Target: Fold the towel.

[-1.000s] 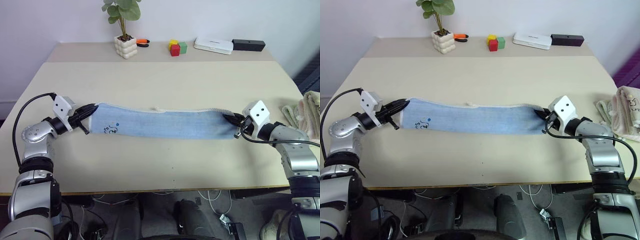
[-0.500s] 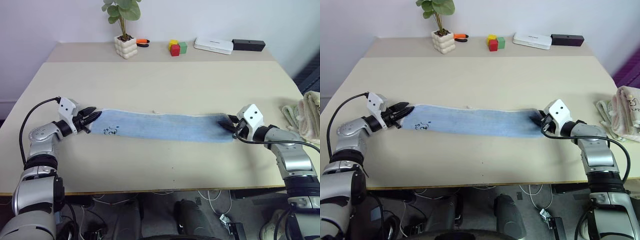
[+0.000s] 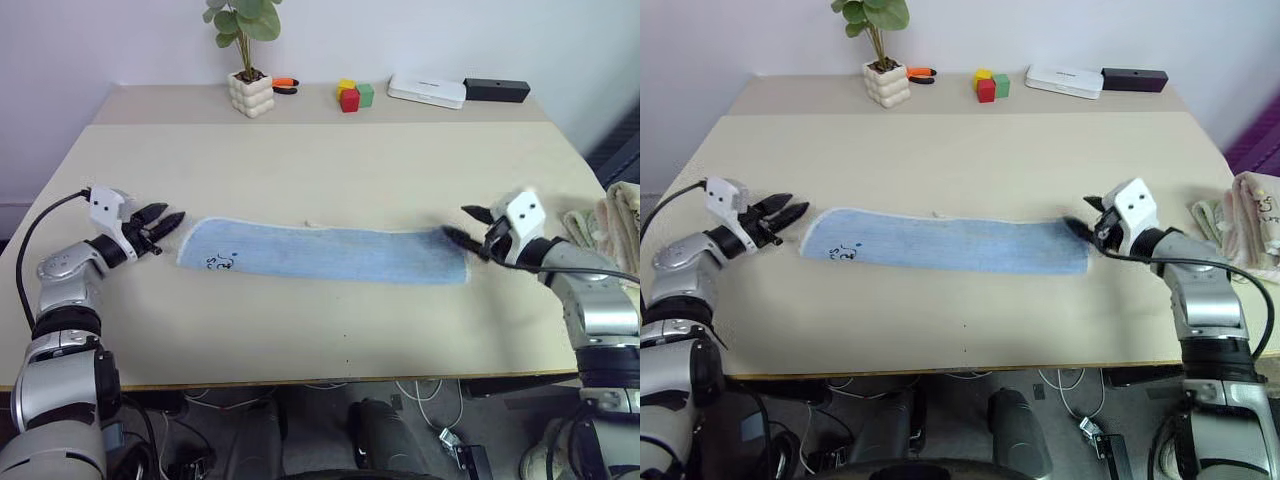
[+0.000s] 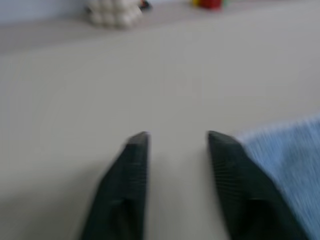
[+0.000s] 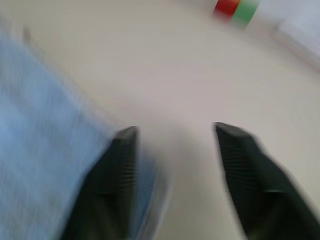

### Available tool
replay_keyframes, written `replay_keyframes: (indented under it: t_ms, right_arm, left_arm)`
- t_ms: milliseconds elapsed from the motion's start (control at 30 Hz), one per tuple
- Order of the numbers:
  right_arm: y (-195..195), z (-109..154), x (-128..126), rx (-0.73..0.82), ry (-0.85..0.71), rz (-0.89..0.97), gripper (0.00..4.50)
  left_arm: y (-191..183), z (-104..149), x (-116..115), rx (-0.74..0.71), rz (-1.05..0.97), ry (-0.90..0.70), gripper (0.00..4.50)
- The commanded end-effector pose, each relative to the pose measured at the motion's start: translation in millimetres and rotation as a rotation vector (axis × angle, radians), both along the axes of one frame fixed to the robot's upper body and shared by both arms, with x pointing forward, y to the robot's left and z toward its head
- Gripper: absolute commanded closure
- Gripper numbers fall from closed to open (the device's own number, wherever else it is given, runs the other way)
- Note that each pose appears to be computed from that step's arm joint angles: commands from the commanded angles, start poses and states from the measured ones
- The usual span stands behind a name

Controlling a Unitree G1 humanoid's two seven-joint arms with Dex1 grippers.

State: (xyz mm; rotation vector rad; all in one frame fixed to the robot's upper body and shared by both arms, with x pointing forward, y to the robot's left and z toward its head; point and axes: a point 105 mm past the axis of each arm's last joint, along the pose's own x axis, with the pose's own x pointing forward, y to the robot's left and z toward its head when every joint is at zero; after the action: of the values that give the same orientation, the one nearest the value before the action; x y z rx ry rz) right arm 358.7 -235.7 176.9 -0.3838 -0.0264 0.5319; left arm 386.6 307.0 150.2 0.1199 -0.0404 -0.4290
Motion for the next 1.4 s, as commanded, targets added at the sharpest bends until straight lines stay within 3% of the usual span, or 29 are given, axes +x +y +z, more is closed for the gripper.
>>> replay_keyframes:
  t_ms: [33, 67, 167, 300, 367, 433, 600, 733, 933, 1300, 1400]
  right_arm:
    - [17, 33, 4, 0.054, -0.136, -0.013, 3.96]
    - [22, 37, 6, 0.08, -0.152, -0.027, 4.46]
    - [47, 41, 13, 0.206, -0.17, -0.071, 4.49]
    - [99, 18, 11, 0.341, -0.087, -0.063, 4.49]
    - [115, 4, 8, 0.411, -0.022, -0.077, 4.49]
    - [132, -16, 6, 0.439, 0.037, -0.079, 4.49]
    - [131, -60, 12, 0.436, 0.125, -0.179, 4.49]
    - [110, -79, 17, 0.416, 0.146, -0.295, 4.49]
    - [65, -89, 21, 0.35, 0.111, -0.476, 4.49]
    - [12, -85, 11, 0.267, 0.047, -0.567, 4.49]
    - [7, -77, 11, 0.278, 0.025, -0.552, 4.49]
  left_arm:
    - [-15, 43, 8, -0.062, -0.013, -0.138, 4.49]
    - [-22, 47, 9, -0.077, -0.018, -0.145, 4.5]
    - [-49, 56, 14, -0.187, -0.022, -0.145, 4.5]
    - [-95, 52, 14, -0.397, -0.018, -0.093, 4.5]
    - [-122, 42, 7, -0.458, -0.05, -0.032, 4.5]
    - [-154, 19, -4, -0.401, -0.115, 0.028, 4.5]
    - [-167, -12, -2, -0.431, -0.066, 0.101, 4.5]
    - [-154, -31, 3, -0.434, 0.003, 0.14, 4.5]
    - [-106, -47, 7, -0.37, 0.123, 0.159, 4.5]
    - [-61, -50, 9, -0.316, 0.219, 0.132, 4.5]
    - [-61, -47, 10, -0.382, 0.196, 0.147, 4.5]
